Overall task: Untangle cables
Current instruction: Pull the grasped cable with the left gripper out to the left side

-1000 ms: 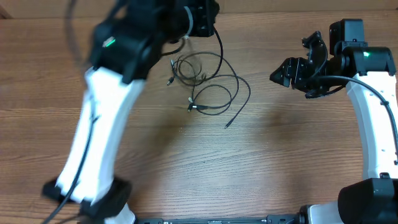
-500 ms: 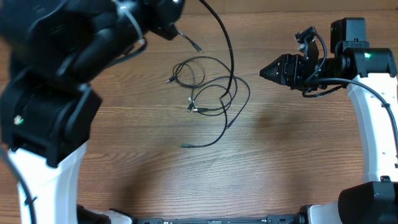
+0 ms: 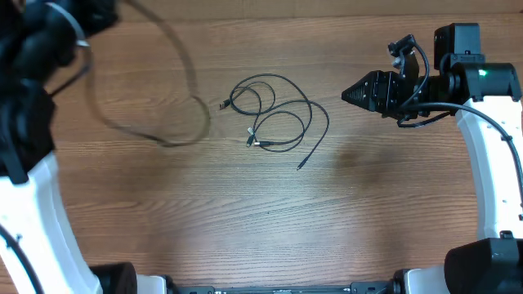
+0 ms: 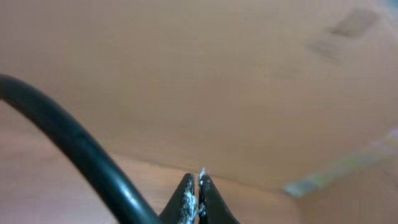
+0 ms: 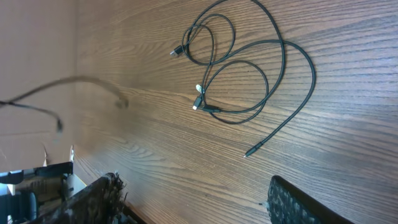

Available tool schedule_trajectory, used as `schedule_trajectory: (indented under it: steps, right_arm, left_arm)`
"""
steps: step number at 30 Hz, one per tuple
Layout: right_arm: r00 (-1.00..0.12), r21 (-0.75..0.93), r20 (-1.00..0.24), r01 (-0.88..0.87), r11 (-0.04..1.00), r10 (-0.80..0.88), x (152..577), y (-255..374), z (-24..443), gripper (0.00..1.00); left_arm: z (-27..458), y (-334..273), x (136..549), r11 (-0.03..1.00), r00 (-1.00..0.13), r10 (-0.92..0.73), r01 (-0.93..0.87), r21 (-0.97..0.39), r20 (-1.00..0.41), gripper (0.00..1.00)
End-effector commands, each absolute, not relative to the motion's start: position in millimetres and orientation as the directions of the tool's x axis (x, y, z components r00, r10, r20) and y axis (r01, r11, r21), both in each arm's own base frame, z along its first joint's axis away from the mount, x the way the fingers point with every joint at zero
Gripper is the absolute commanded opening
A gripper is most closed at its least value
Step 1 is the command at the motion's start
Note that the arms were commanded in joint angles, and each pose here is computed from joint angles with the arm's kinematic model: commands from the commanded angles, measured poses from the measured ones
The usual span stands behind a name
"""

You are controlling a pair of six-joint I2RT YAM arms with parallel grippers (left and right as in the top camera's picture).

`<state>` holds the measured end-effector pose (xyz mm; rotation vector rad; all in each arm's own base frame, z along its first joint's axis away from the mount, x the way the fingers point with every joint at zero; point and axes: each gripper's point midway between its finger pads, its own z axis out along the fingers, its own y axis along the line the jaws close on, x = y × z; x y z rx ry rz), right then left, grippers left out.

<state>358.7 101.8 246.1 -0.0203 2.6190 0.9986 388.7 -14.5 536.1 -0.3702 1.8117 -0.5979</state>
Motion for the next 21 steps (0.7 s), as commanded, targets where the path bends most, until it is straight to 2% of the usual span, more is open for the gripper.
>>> schedule_trajectory:
  steps: [1, 4, 9, 17, 21]
  right_arm:
    - [-0.931, 0.632, -0.351, -0.156, 0.759, 0.100, 355, 102, 258, 0.74]
    - [-0.933, 0.625, -0.344, -0.148, 0.767, 0.101, 354, 101, 256, 0.74]
    - [-0.934, 0.622, -0.342, -0.144, 0.770, 0.101, 354, 100, 255, 0.74]
    - [-0.939, 0.618, -0.328, -0.132, 0.775, 0.102, 351, 99, 253, 0.74]
    - [-0.941, 0.590, -0.323, -0.114, 0.800, 0.104, 351, 94, 248, 0.74]
  left_arm:
    - [499, 68, 405, 0.812, -0.250, -0.579, -0.265, -0.520, -0.776, 0.04]
    - [467, 126, 405, 0.733, -0.203, -0.624, -0.486, -0.476, -0.755, 0.04]
    - [430, 190, 406, 0.620, -0.154, -0.637, -0.685, -0.383, -0.755, 0.04]
    - [355, 263, 398, 0.432, -0.188, -0.648, -0.889, -0.153, -0.739, 0.04]
    - [310, 292, 381, 0.318, -0.184, -0.725, -0.944, -0.086, -0.663, 0.04]
